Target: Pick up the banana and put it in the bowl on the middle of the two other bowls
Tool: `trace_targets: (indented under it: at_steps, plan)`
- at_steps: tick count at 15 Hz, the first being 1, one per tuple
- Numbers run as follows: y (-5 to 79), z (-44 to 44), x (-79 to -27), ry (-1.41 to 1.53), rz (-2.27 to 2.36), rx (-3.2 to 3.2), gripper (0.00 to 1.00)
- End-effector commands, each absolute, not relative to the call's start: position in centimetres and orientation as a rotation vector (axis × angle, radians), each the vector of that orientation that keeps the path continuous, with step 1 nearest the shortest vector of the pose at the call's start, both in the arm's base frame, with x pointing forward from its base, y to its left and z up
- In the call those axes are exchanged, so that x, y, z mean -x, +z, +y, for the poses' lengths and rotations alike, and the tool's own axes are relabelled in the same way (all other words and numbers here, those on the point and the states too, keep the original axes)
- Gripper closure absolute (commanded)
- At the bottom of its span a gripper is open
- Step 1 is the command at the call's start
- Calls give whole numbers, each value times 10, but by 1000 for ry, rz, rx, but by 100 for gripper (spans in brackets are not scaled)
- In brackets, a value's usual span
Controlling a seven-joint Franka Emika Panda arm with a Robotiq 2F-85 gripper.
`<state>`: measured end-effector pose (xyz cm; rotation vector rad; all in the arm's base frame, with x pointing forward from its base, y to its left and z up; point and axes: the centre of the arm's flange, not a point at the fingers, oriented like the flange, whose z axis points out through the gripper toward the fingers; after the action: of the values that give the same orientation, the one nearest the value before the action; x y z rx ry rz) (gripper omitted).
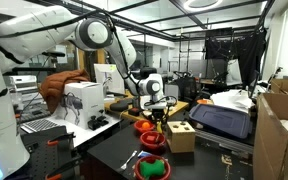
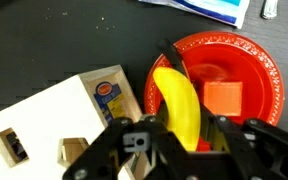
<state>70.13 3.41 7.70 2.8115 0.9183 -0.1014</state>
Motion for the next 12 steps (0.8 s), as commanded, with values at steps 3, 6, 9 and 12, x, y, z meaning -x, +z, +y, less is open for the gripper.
trace_targets:
  at_steps: [3,6,9,12]
  plan:
    - [81,29,-697,-88,1115,-2787,93]
    - [84,36,-694,-91,1208,-2779,93]
    - [86,44,-691,-100,1281,-2753,93]
    - [86,49,-689,-98,1330,-2729,40]
